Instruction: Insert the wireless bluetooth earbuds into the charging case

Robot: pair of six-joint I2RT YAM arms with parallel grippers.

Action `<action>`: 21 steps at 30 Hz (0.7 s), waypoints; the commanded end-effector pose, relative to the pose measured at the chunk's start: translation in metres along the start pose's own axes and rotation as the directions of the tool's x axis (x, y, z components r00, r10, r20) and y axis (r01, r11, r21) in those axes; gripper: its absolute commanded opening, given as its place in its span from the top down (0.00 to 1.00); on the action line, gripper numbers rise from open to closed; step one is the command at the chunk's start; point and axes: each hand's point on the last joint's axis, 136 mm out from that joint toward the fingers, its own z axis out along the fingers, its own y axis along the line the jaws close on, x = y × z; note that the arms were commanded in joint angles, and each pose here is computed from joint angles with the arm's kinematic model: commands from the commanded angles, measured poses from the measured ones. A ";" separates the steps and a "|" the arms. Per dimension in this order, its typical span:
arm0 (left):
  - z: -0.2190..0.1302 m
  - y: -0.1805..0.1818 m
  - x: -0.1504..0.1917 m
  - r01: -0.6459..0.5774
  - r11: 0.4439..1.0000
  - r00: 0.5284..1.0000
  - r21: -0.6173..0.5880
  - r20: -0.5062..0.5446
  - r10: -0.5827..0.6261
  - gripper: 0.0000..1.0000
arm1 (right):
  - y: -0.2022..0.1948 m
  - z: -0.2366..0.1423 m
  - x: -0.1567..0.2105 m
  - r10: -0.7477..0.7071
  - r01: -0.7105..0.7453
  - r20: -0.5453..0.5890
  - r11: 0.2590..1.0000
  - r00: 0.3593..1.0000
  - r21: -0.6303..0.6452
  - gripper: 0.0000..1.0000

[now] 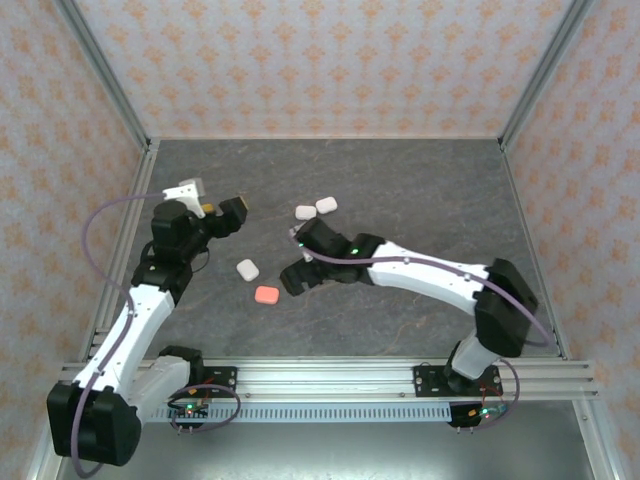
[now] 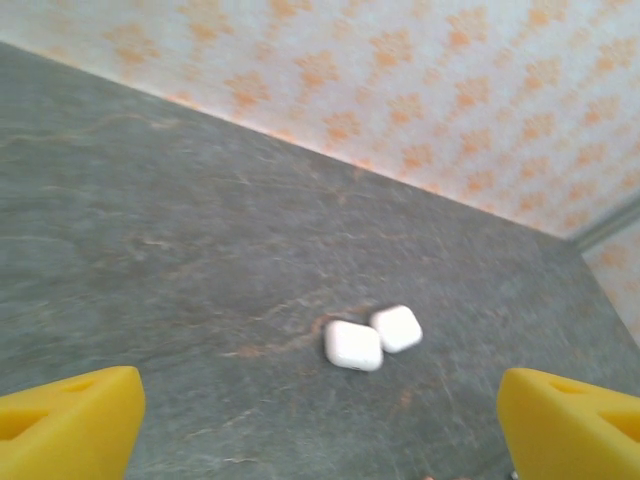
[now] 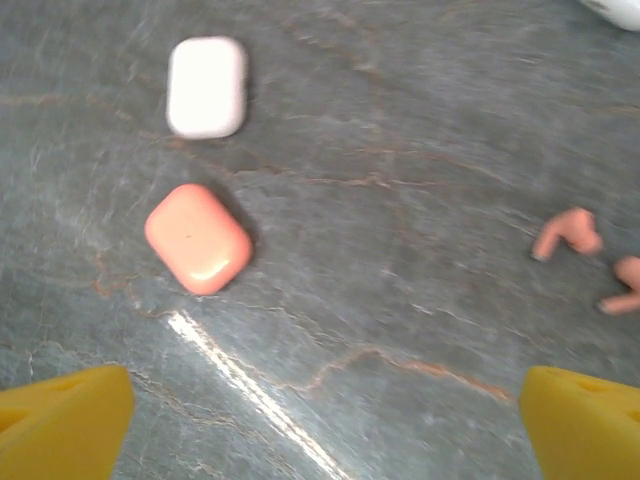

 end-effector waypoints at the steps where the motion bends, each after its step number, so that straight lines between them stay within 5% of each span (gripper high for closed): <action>1: -0.003 0.040 0.021 0.112 0.986 0.990 -0.126 -0.067 -0.121 0.08 | 0.017 0.016 0.008 -0.178 0.182 -0.084 0.982 0.980 0.045 0.01; 8: -0.007 0.073 0.025 0.230 0.958 0.969 -0.172 -0.051 -0.242 0.08 | 0.049 0.064 0.013 -0.355 0.362 -0.187 0.932 0.916 0.003 0.01; 21: -0.013 0.079 0.023 0.218 0.957 0.973 -0.190 -0.039 -0.229 0.07 | 0.059 0.124 0.016 -0.401 0.405 -0.272 0.913 0.875 -0.044 0.06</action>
